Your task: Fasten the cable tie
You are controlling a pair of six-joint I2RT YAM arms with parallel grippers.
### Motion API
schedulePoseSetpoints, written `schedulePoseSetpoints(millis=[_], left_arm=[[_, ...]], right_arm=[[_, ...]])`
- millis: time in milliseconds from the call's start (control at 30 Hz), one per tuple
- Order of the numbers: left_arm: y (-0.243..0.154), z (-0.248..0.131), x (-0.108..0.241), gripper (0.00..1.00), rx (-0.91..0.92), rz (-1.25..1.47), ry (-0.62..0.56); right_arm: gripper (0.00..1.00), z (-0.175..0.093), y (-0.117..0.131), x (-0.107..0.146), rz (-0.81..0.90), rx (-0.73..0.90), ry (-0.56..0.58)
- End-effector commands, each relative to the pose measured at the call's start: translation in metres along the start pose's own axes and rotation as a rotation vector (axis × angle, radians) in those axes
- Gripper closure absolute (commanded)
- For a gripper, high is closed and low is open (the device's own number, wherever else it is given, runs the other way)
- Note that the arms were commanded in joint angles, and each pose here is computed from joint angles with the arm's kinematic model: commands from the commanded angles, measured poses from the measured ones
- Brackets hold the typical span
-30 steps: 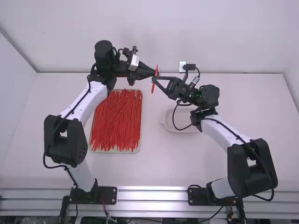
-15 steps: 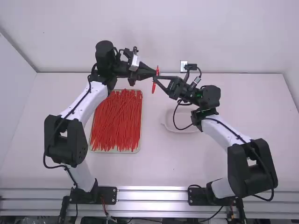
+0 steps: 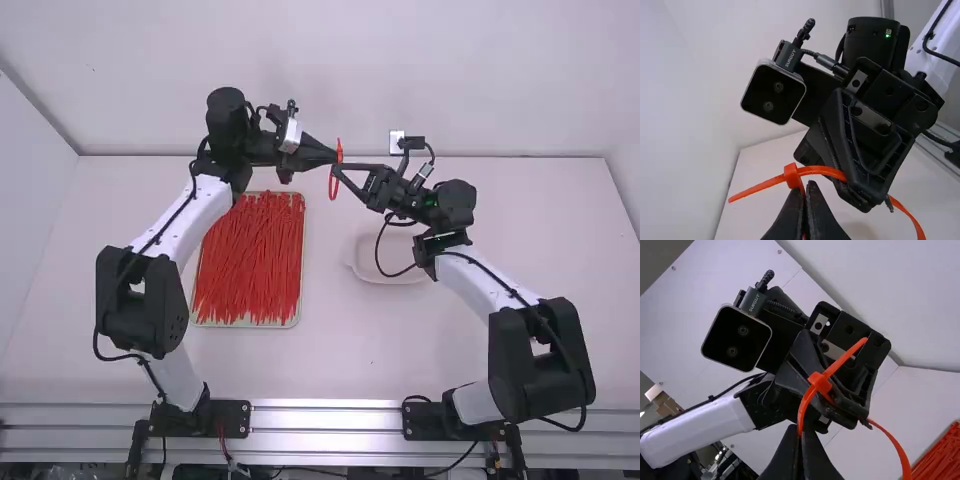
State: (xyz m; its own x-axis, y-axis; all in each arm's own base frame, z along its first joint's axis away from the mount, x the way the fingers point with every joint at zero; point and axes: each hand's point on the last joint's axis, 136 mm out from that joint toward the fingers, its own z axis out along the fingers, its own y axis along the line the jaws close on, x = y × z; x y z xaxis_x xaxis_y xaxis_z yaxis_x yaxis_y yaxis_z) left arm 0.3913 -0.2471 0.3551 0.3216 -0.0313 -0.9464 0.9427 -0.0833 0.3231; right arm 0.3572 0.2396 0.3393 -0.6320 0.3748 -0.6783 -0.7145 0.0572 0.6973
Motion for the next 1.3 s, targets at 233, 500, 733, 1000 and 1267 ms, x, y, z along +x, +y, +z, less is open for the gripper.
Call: schedulePoseSetpoints(millis=[233, 500, 733, 1000, 1267], left_arm=[[-0.023, 0.004, 0.008, 0.98, 0.099, 0.006, -0.031], [-0.023, 0.004, 0.009, 0.98, 0.099, -0.010, -0.031], [-0.027, 0.009, 0.011, 0.98, 0.112, -0.026, -0.034], [-0.031, 0.017, 0.009, 0.99, 0.131, -0.025, -0.040], [-0.027, 0.013, 0.003, 0.98, 0.122, -0.035, -0.037]], right_arm=[[1.00, -0.008, -0.004, -0.039, -0.051, 0.042, -0.140], [1.00, -0.011, -0.002, -0.049, -0.066, 0.043, -0.149], [1.00, -0.009, -0.005, -0.056, -0.068, 0.067, -0.154], [1.00, -0.008, -0.002, -0.060, -0.076, 0.066, -0.151], [1.00, -0.005, 0.001, -0.052, -0.073, 0.047, -0.112]])
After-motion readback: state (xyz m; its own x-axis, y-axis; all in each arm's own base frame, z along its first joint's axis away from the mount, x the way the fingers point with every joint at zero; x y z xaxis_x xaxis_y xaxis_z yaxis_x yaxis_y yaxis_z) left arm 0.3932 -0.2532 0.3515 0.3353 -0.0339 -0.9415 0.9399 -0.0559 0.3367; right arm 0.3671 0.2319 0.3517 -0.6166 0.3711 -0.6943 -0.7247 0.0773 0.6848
